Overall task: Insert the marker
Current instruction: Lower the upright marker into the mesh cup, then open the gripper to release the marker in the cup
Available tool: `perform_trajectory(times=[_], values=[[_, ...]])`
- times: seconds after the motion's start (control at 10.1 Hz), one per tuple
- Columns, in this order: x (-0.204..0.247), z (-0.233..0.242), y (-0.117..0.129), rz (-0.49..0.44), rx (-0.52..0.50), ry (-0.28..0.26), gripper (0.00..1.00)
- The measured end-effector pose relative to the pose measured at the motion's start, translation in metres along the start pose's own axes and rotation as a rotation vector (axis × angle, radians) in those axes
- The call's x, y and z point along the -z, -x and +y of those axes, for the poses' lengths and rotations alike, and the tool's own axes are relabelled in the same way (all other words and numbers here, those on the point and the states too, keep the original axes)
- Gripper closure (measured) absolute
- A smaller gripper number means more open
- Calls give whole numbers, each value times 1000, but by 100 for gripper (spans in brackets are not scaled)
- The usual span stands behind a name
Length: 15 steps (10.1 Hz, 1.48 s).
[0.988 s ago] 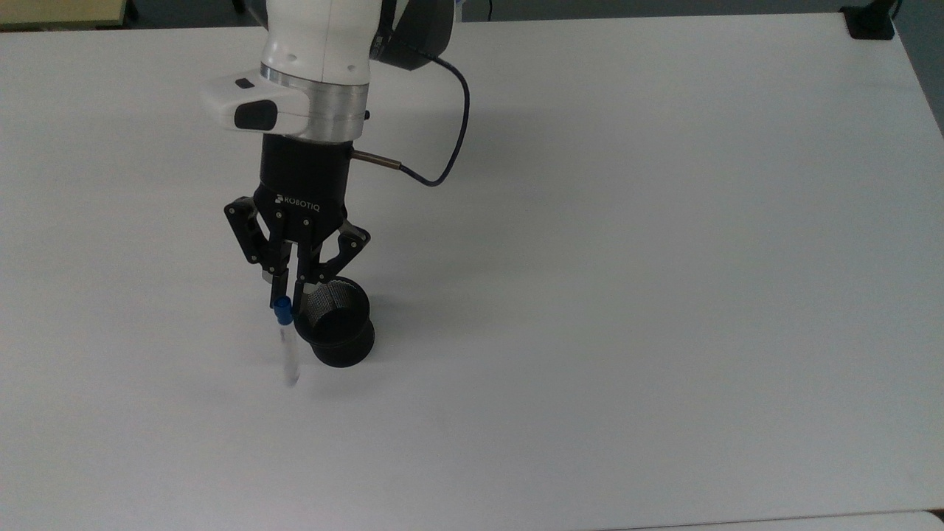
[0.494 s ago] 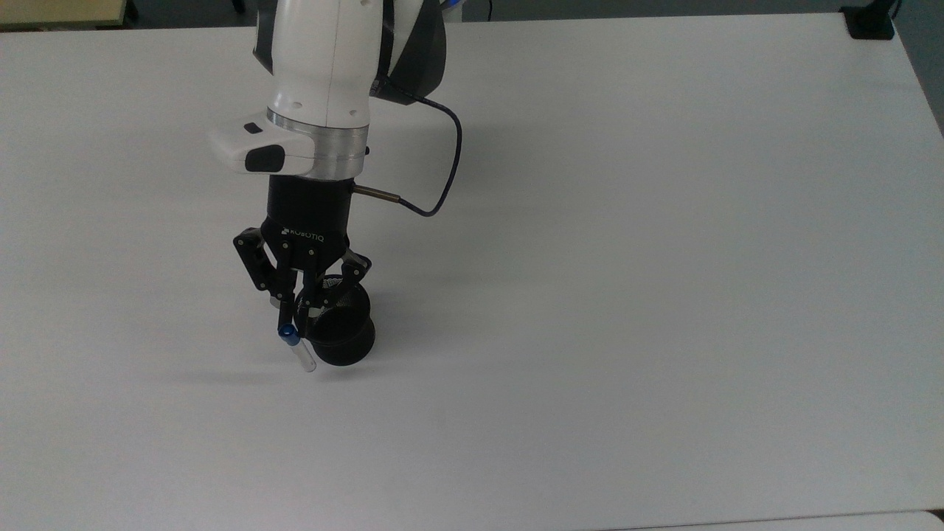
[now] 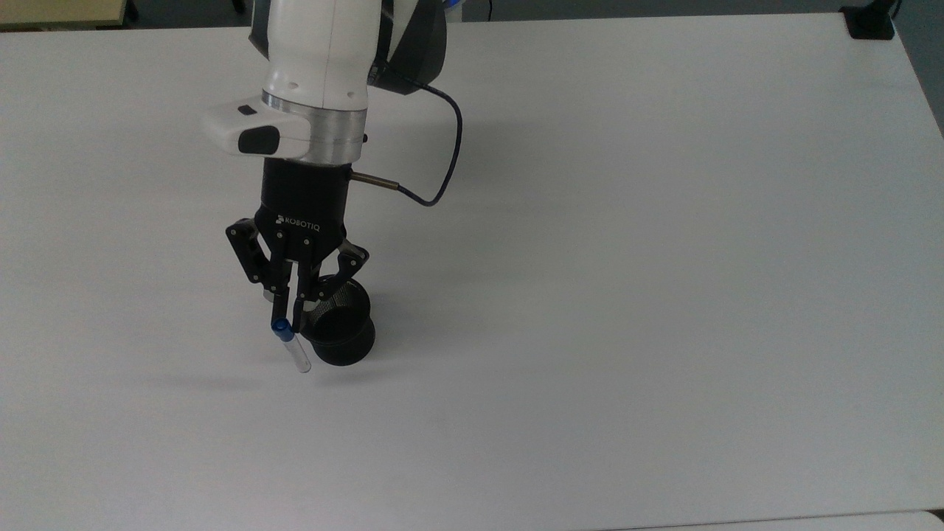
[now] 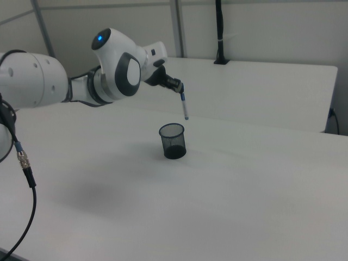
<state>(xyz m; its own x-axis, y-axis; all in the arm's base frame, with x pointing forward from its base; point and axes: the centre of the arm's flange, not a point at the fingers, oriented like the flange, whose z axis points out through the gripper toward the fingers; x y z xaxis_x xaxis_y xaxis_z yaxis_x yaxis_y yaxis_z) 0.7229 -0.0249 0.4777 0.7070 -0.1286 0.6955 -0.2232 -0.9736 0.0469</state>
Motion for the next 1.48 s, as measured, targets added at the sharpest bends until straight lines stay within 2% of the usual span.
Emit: perform_trajectory(times=[0.2,0.3,0.49,0.79,0.89,1.09,1.28,1.48], values=[[26,3,-11,30,-5,-2,82],[37,5,-7,27,-4,-2,82],[43,4,13,-8,5,-2,82],[28,-10,46,-86,32,-4,81],[26,-14,51,-96,39,-7,72],[27,-21,54,-101,47,-14,35],[39,-54,57,-181,89,7,0],[63,-90,61,-293,125,50,0]])
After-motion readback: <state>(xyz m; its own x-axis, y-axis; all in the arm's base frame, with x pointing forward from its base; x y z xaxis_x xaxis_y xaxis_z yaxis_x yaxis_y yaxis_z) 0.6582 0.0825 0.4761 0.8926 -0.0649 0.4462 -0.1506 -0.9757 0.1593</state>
